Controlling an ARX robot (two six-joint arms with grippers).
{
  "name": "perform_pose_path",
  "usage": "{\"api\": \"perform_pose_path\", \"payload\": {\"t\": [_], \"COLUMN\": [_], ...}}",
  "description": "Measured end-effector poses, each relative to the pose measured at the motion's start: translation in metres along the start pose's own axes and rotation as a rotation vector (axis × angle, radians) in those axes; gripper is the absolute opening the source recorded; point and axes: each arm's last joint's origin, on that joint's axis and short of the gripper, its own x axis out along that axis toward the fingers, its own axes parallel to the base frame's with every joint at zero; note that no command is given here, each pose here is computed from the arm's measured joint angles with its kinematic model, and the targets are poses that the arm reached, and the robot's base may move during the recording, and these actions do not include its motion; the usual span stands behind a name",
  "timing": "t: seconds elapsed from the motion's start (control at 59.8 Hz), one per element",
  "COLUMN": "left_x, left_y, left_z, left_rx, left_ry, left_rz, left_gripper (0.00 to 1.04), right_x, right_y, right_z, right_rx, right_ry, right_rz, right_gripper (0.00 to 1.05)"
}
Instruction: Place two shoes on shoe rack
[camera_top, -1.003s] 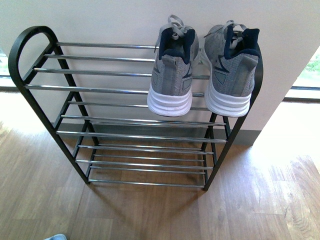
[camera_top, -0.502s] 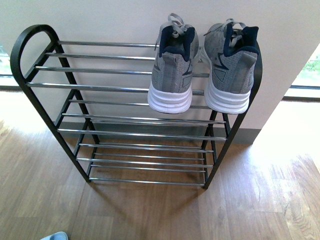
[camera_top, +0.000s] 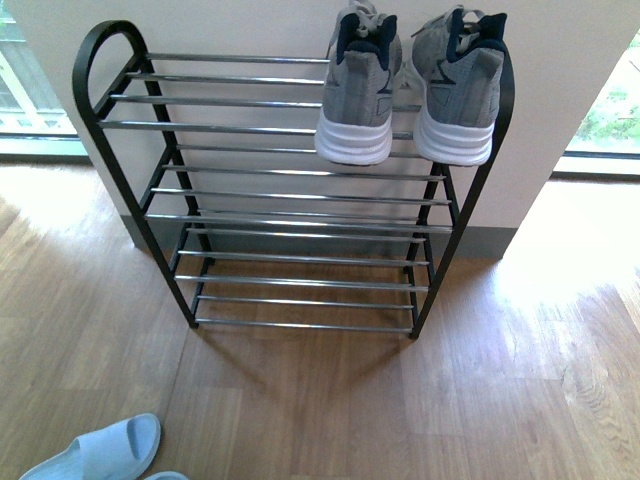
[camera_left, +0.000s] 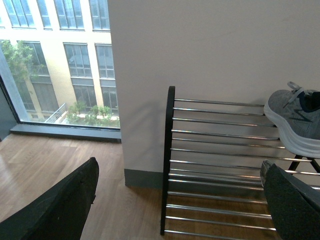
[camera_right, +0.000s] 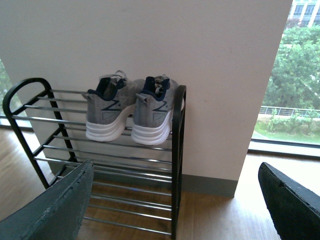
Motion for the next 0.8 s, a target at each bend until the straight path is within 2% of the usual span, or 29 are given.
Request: {"api": "perform_pose_path", "payload": {"t": [0.803], "left_x": [0.0000], "left_y": [0.0002], "left_z": [0.0000], "left_rx": [0.000], "left_ry": [0.000], "left_rz": [0.005], "left_gripper": [0.95], "right_x": [-0.0001], "right_y": [0.0003], "right_z": [0.0000], "right_rx": [0.000], "right_ry": [0.000], "right_rz": [0.008], "right_gripper": [0.95]}}
